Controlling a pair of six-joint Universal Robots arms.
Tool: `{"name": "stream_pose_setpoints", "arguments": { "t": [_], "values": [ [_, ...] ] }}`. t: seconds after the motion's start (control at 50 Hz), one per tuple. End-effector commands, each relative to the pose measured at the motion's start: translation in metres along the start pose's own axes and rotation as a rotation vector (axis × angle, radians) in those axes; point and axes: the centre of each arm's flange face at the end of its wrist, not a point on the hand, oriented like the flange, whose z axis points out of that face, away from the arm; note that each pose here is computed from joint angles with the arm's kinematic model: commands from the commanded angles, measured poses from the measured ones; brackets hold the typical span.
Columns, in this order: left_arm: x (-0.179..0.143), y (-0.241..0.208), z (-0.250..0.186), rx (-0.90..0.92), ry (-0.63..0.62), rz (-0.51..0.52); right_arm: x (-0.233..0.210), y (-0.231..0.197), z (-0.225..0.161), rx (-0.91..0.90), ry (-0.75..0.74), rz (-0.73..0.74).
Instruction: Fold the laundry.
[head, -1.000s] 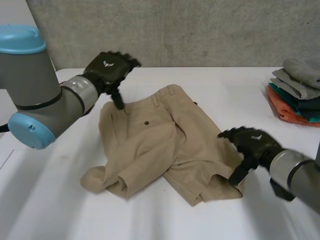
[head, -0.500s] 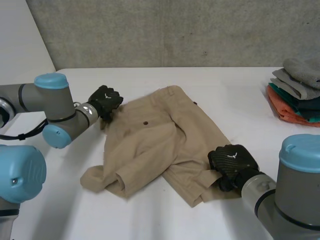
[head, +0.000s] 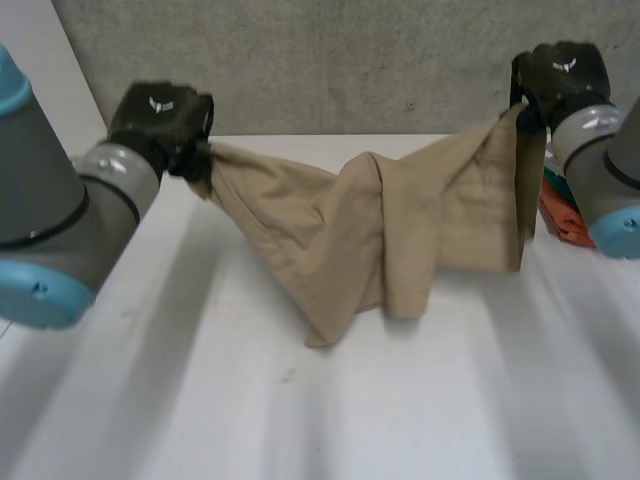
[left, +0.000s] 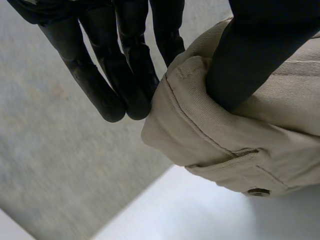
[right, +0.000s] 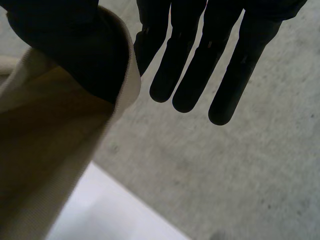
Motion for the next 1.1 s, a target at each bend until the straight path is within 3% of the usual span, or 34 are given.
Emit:
{"name": "stream_pose_setpoints", "arguments": {
  "t": [0.02,0.12,0.22,0.38,0.6,0.82,0.88,0.9,0.96,0.98,1.04,1.06,1.1],
  "values": [
    [0.02,0.047,-0.026,-0.195,0.001,-0.105,-0.014,0.025,0.023,-0.028,-0.03,0.024],
    [0.041,0.089,-0.038,-0.309,0.097,-0.163,-0.045,0.069,-0.002,-0.261,-0.14,0.015],
    [0.028,0.1,-0.04,-0.349,0.071,-0.163,-0.035,0.077,-0.03,-0.405,-0.154,0.047],
    [0.013,0.094,-0.057,-0.334,0.105,-0.088,-0.009,0.055,-0.076,-0.447,-0.153,0.107],
    [0.034,0.122,-0.076,-0.386,0.287,-0.05,0.0,0.055,-0.139,-0.483,-0.285,0.054],
    [0.054,0.141,-0.052,-0.378,0.295,-0.042,-0.007,0.07,-0.153,-0.487,-0.306,0.024],
    [0.045,0.141,-0.026,-0.318,0.184,0.0,-0.01,0.073,-0.154,-0.492,-0.308,0.032],
    [0.03,0.134,-0.007,-0.272,0.059,0.03,-0.011,0.074,-0.154,-0.493,-0.309,0.035],
    [-0.001,0.112,0.016,-0.169,-0.155,0.045,-0.014,0.072,-0.156,-0.495,-0.315,0.047],
    [-0.018,0.086,0.029,-0.048,-0.252,0.033,-0.016,0.071,-0.158,-0.495,-0.318,0.048],
    [-0.036,0.034,0.041,0.199,-0.303,-0.012,-0.016,0.069,-0.158,-0.488,-0.313,0.048],
    [-0.043,-0.006,0.041,0.374,-0.297,-0.059,-0.017,0.068,-0.158,-0.487,-0.312,0.047],
    [-0.045,-0.045,0.038,0.536,-0.254,-0.113,-0.016,0.068,-0.158,-0.483,-0.308,0.045]
  ]
}}
